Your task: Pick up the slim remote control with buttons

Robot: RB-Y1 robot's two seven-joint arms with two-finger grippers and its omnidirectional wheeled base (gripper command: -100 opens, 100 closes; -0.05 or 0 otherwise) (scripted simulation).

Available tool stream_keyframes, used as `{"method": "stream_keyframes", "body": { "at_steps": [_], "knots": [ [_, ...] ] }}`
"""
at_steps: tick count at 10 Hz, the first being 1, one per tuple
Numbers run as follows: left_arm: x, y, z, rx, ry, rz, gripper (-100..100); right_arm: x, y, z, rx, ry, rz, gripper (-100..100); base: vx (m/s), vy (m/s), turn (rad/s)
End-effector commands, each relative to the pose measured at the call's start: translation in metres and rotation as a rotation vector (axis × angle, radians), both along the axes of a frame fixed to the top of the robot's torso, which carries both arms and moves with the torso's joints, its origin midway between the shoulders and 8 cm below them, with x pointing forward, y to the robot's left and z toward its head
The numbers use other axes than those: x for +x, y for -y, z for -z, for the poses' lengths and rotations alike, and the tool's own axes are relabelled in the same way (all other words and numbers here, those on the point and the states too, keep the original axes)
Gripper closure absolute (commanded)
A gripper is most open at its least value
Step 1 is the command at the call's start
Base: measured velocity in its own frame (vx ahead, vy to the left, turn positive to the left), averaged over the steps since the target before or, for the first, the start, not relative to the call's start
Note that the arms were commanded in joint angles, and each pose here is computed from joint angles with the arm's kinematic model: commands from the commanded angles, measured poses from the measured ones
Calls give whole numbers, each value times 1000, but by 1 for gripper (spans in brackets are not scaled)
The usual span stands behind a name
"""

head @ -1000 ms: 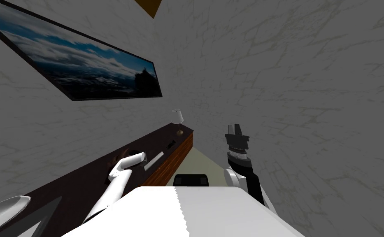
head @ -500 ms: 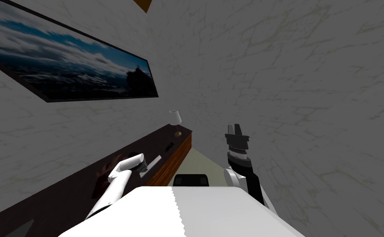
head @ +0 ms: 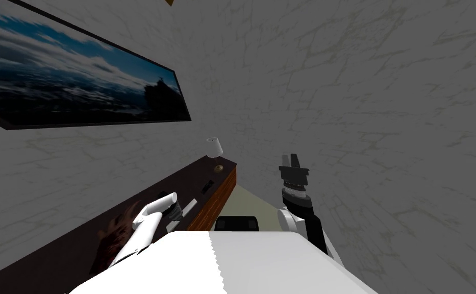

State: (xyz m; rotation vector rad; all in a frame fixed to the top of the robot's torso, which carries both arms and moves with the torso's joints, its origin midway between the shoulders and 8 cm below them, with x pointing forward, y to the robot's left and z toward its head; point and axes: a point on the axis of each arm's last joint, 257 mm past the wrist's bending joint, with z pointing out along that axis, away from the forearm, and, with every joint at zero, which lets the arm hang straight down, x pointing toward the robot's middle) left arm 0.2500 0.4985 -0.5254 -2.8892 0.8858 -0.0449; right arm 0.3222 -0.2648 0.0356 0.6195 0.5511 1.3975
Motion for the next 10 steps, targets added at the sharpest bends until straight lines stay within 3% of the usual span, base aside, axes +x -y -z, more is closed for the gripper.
{"method": "stream_keyframes", "body": {
  "at_steps": [1,3,4,5,6,10],
  "knots": [
    [-14,9,5,-45,-33,-40,-100,0,0,0,0,0,0,0,56,33,-84],
    [-28,19,12,-96,-68,-87,-100,0,0,0,0,0,0,0,58,42,-83],
    [-21,15,11,-78,-55,-69,-100,0,0,0,0,0,0,0,25,20,-23],
    [-22,16,12,-82,-58,-73,0,0,0,0,0,0,0,0,0,0,0],
    [-24,20,19,-81,-57,-68,-100,0,0,0,0,0,0,0,20,16,26],
    [-30,30,36,-80,-56,-58,-100,0,0,0,0,0,0,0,27,22,24]
  ]
}}
